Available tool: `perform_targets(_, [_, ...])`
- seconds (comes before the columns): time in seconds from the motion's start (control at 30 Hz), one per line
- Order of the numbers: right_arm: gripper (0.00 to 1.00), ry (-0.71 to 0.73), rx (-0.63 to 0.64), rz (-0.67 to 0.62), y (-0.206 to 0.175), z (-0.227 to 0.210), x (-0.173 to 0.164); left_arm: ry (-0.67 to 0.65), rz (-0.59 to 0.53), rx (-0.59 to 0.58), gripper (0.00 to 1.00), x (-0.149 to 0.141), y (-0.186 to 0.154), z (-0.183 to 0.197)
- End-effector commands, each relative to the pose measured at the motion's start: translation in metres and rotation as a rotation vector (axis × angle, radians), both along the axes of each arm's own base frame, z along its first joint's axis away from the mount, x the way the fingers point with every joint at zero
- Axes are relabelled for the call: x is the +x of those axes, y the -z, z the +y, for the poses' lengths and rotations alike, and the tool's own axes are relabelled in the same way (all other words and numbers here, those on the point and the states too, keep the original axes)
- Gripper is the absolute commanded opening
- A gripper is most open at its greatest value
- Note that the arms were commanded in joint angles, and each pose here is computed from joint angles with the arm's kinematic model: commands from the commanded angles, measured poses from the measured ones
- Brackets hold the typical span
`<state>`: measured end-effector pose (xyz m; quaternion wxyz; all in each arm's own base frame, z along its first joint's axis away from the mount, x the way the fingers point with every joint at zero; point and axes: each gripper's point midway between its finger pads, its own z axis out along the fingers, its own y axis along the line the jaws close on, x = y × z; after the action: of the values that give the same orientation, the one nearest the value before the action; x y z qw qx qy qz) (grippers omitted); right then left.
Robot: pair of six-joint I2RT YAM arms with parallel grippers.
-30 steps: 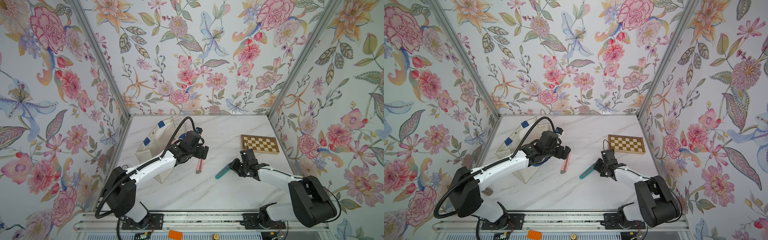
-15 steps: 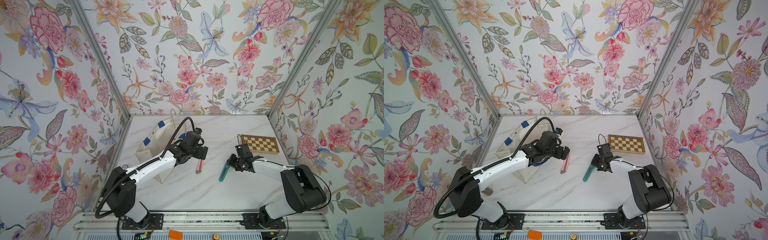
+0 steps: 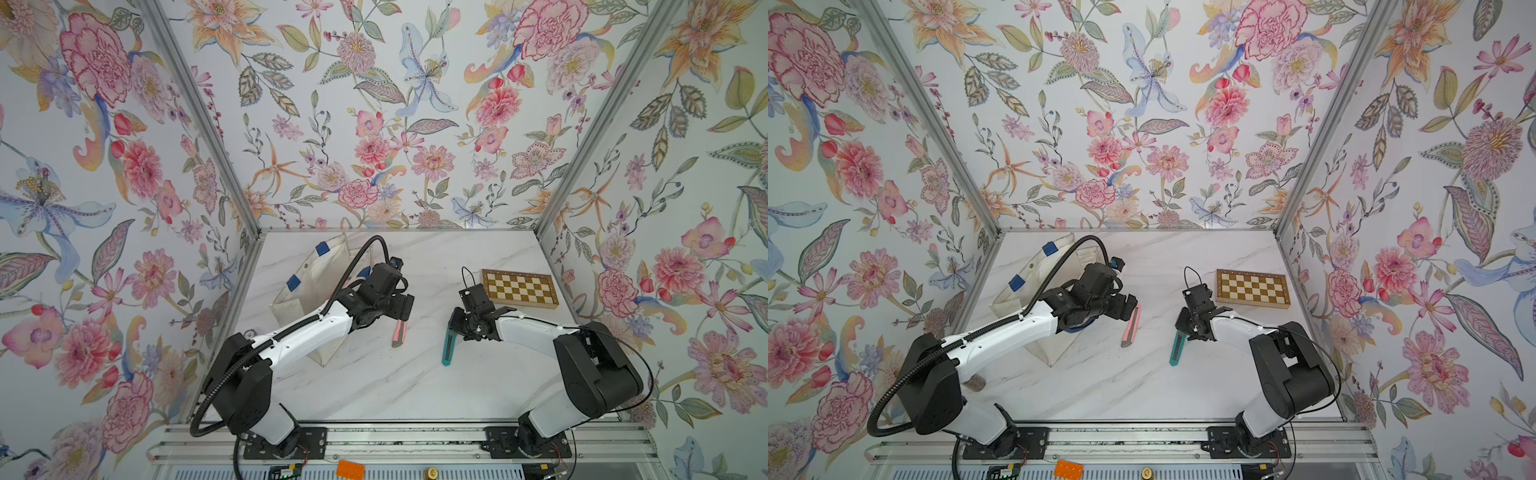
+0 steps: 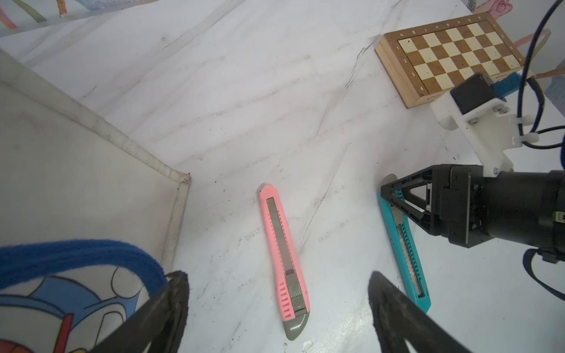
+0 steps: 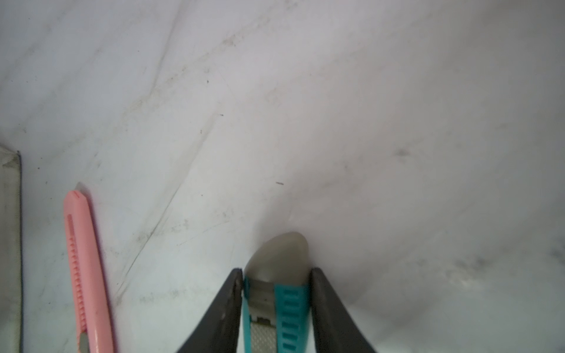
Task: Place the art knife into the pouch
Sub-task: Pick up the utility knife at the center of the board.
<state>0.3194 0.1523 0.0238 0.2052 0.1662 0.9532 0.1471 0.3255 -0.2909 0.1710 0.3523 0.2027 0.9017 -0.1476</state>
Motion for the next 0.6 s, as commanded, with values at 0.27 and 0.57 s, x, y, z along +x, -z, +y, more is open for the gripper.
perform_targets(0.27, [0.41, -0.004, -0.058, 0.141, 0.019, -0.009, -0.044, 0.021, -0.001, 0.014, 0.93, -0.002, 0.0, -0.003])
perform_targets(0.57, [0.43, -0.002, -0.047, 0.136, 0.015, -0.007, -0.052, 0.028, 0.004, 0.01, 0.94, -0.003, 0.003, -0.004])
